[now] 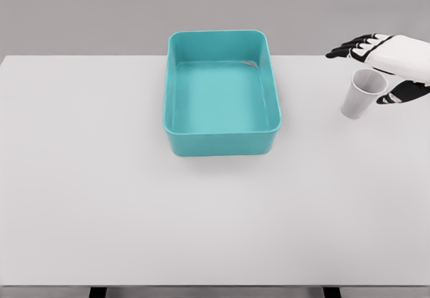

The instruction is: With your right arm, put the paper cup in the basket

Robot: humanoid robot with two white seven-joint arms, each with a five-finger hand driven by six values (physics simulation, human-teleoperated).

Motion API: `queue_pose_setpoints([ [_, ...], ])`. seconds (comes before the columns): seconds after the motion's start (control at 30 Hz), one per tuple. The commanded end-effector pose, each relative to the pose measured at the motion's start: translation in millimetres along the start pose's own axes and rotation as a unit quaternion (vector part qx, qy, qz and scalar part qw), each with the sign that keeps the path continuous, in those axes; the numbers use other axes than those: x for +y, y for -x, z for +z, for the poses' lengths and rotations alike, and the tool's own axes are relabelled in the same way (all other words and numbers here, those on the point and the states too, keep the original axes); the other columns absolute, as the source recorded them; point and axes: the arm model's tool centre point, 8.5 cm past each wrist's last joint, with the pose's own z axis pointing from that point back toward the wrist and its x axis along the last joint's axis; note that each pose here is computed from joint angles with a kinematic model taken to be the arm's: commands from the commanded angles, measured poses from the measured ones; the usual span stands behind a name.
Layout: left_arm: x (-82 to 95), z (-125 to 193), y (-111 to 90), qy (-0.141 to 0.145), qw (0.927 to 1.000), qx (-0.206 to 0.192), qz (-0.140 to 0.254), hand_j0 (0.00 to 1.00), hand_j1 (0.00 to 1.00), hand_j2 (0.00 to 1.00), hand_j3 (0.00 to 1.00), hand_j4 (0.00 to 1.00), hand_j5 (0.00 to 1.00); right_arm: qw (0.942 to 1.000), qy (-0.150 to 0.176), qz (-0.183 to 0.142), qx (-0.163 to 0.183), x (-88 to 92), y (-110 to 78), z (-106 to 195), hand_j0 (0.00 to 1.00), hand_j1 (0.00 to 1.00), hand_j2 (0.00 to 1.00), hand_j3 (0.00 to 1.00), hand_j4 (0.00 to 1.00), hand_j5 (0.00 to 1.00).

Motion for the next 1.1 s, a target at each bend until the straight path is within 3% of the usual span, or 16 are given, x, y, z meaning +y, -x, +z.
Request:
queue_pose_setpoints([
  [0.0,0.1,0.0,0.0,0.000,1.0000,0.000,0.000,1.00,1.00,1.00,1.00,1.00,1.00,1.0000,-0.009,0.002,-0.004,0.9,-1.2,0.4,1.00,1.00,1.00,1.00,1.00,1.00],
  [0.13,0.1,0.0,0.0,0.000,1.0000,0.000,0.000,1.00,1.00,1.00,1.00,1.00,1.00,1.0000,0.000,-0.007,-0.001,-5.4,3.2,5.4,1.00,1.00,1.00,1.00,1.00,1.00],
  [0.17,0.1,0.0,0.0,0.000,1.0000,0.000,0.000,1.00,1.00,1.00,1.00,1.00,1.00,0.9991,-0.011,-0.041,-0.004,-1.8,10.3,8.9,1.00,1.00,1.00,1.00,1.00,1.00],
  [0.2,0.1,0.0,0.0,0.000,1.0000,0.000,0.000,1.00,1.00,1.00,1.00,1.00,1.00,0.9961,0.006,-0.086,-0.018,-3.6,15.3,12.2,1.00,1.00,1.00,1.00,1.00,1.00],
  [0.27,0.1,0.0,0.0,0.000,1.0000,0.000,0.000,1.00,1.00,1.00,1.00,1.00,1.00,0.9936,0.024,-0.109,-0.013,-8.9,25.1,19.3,1.00,1.00,1.00,1.00,1.00,1.00],
  [0.3,0.1,0.0,0.0,0.000,1.0000,0.000,0.000,1.00,1.00,1.00,1.00,1.00,1.00,0.9862,0.042,-0.159,-0.015,-7.8,37.6,24.7,1.00,1.00,1.00,1.00,1.00,1.00],
  [0.33,0.1,0.0,0.0,0.000,1.0000,0.000,0.000,1.00,1.00,1.00,1.00,1.00,1.00,0.9673,0.072,-0.242,-0.023,-5.0,54.8,32.4,1.00,1.00,1.00,1.00,1.00,1.00],
  [0.43,0.1,0.0,0.0,0.000,1.0000,0.000,0.000,1.00,1.00,1.00,1.00,1.00,1.00,0.9422,0.091,-0.321,0.027,25.3,98.7,46.4,1.00,1.00,1.00,1.00,1.00,1.00],
  [0.47,0.1,0.0,0.0,0.000,1.0000,0.000,0.000,1.00,1.00,1.00,1.00,1.00,1.00,0.9120,0.125,-0.389,0.031,46.3,118.0,43.8,1.00,1.00,1.00,1.00,1.00,1.00],
  [0.5,0.1,0.0,0.0,0.000,1.0000,0.000,0.000,1.00,1.00,1.00,1.00,1.00,1.00,0.8913,0.142,-0.428,0.048,61.3,134.1,51.9,1.00,1.00,1.00,1.00,1.00,1.00],
  [0.53,0.1,0.0,0.0,0.000,1.0000,0.000,0.000,1.00,1.00,1.00,1.00,1.00,1.00,0.8854,0.144,-0.439,0.047,69.7,135.1,45.6,1.00,1.00,1.00,1.00,1.00,1.00],
  [0.63,0.1,0.0,0.0,0.000,1.0000,0.000,0.000,1.00,1.00,1.00,1.00,1.00,1.00,0.8816,0.139,-0.449,0.043,79.1,131.7,37.1,1.00,1.00,1.00,1.00,1.00,1.00],
  [0.67,0.1,0.0,0.0,0.000,1.0000,0.000,0.000,1.00,1.00,1.00,1.00,1.00,1.00,0.8843,0.115,-0.450,0.050,93.7,128.8,30.2,1.00,1.00,1.00,1.00,1.00,1.00],
  [0.77,0.1,0.0,0.0,0.000,1.0000,0.000,0.000,1.00,1.00,1.00,1.00,1.00,1.00,0.8793,0.109,-0.460,0.056,105.1,130.1,29.6,1.00,1.00,1.00,1.00,1.00,1.00],
  [0.87,0.1,0.0,0.0,0.000,1.0000,0.000,0.000,1.00,1.00,1.00,1.00,1.00,1.00,0.8640,0.105,-0.489,0.060,134.2,129.5,14.7,1.00,1.00,1.00,1.00,1.00,1.00],
  [1.07,0.1,0.0,0.0,0.000,1.0000,0.000,0.000,1.00,1.00,1.00,1.00,1.00,1.00,0.8514,0.114,-0.504,0.092,145.6,146.8,24.1,1.00,1.00,1.00,1.00,1.00,1.00],
])
